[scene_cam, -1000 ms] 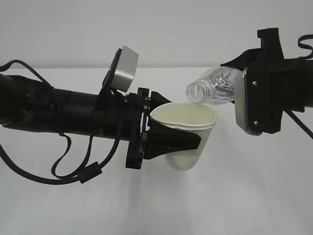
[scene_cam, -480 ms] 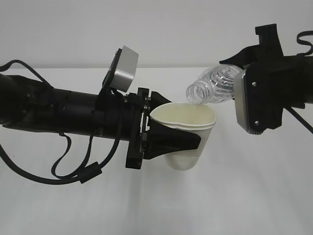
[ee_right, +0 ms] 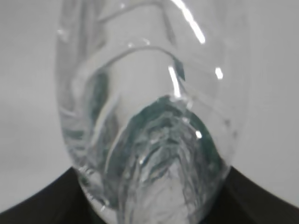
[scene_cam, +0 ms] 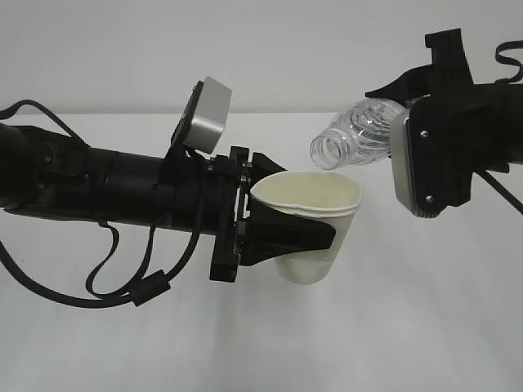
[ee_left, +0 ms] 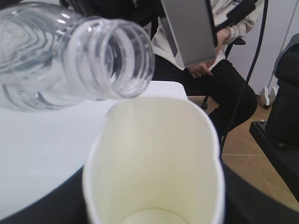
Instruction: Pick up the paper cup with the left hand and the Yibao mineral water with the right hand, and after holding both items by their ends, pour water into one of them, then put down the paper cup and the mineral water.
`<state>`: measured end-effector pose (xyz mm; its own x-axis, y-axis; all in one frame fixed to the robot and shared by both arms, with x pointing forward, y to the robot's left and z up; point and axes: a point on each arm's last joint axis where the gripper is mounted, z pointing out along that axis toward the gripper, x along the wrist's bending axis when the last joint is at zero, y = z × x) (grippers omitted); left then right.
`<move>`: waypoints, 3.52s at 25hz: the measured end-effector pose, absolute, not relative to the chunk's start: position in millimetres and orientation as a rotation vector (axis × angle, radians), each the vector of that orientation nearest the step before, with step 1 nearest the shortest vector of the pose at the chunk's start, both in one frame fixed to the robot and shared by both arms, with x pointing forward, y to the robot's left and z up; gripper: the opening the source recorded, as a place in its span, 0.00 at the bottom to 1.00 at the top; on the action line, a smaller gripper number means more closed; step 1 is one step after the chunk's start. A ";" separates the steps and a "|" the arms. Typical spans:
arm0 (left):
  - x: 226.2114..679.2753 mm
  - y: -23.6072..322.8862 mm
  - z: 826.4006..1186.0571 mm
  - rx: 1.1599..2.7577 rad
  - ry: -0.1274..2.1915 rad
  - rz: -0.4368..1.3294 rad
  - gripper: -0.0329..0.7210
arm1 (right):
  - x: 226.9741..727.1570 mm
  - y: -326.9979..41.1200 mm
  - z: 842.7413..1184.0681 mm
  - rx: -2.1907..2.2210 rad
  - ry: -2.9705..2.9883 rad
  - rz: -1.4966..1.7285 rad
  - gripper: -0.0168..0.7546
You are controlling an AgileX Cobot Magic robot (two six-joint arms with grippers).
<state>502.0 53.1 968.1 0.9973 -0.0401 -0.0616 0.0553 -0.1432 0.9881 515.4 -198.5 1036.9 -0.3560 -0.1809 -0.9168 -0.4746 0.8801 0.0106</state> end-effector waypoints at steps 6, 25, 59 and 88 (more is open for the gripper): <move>501.9 53.1 968.2 1.711 0.011 -0.084 0.57 | 515.4 -198.5 1036.9 -0.500 1.932 0.318 0.60; 501.7 53.1 968.3 1.710 0.010 -0.085 0.56 | 515.0 -196.6 1038.2 -0.549 1.902 0.315 0.60; 501.1 53.1 968.3 1.710 0.003 -0.089 0.56 | 518.0 -195.5 1045.3 -0.593 1.861 0.282 0.60; 503.6 52.8 970.3 1.687 0.029 -0.072 0.55 | 518.6 -194.9 1047.4 -0.612 1.845 0.274 0.60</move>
<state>503.6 52.8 970.3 0.9976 -0.0235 -0.0646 0.0614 -0.1174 0.9912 518.6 -194.9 1047.4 -0.2479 -0.2758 -0.9287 -0.5339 0.8388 -0.1066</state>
